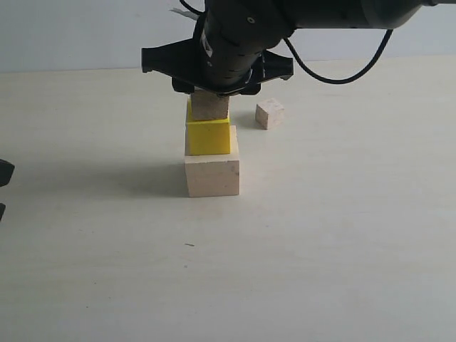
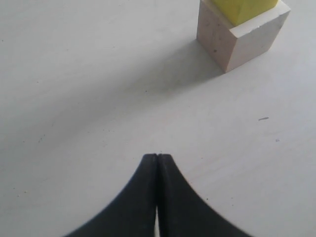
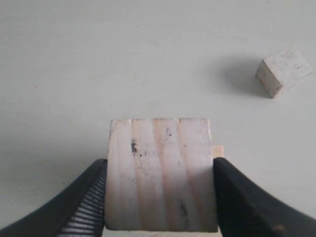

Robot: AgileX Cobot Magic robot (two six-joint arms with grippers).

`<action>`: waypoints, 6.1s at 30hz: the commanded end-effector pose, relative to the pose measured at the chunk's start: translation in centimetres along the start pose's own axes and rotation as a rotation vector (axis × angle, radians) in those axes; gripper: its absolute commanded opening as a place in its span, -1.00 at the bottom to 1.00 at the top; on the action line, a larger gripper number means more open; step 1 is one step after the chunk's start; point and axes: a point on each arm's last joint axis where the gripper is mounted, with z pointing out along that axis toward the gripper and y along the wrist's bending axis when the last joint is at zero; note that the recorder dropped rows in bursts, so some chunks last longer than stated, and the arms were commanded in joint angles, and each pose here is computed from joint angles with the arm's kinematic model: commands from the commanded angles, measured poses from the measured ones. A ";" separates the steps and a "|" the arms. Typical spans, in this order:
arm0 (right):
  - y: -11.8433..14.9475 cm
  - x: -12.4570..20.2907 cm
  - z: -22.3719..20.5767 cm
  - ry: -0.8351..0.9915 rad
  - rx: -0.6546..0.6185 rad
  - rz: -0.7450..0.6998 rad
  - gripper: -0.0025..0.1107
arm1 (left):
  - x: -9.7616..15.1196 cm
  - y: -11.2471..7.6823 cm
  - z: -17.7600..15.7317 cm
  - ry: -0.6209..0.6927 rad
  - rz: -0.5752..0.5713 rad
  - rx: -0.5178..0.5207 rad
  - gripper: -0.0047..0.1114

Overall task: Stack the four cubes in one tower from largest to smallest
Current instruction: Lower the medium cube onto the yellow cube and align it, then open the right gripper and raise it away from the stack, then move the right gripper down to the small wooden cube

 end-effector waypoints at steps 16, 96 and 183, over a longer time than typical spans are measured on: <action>0.2 0.0 -0.1 0.007 -0.015 0.029 0.23 | 0.0 0.0 -0.1 -0.018 -0.011 0.000 -0.92; 0.3 0.1 -2.3 0.078 -0.065 0.061 0.23 | 0.0 0.0 -0.1 -0.012 -0.008 0.001 -0.92; -13.7 -8.5 12.4 0.159 -0.043 -0.507 0.25 | 0.6 0.0 -0.7 0.022 0.064 0.000 -0.92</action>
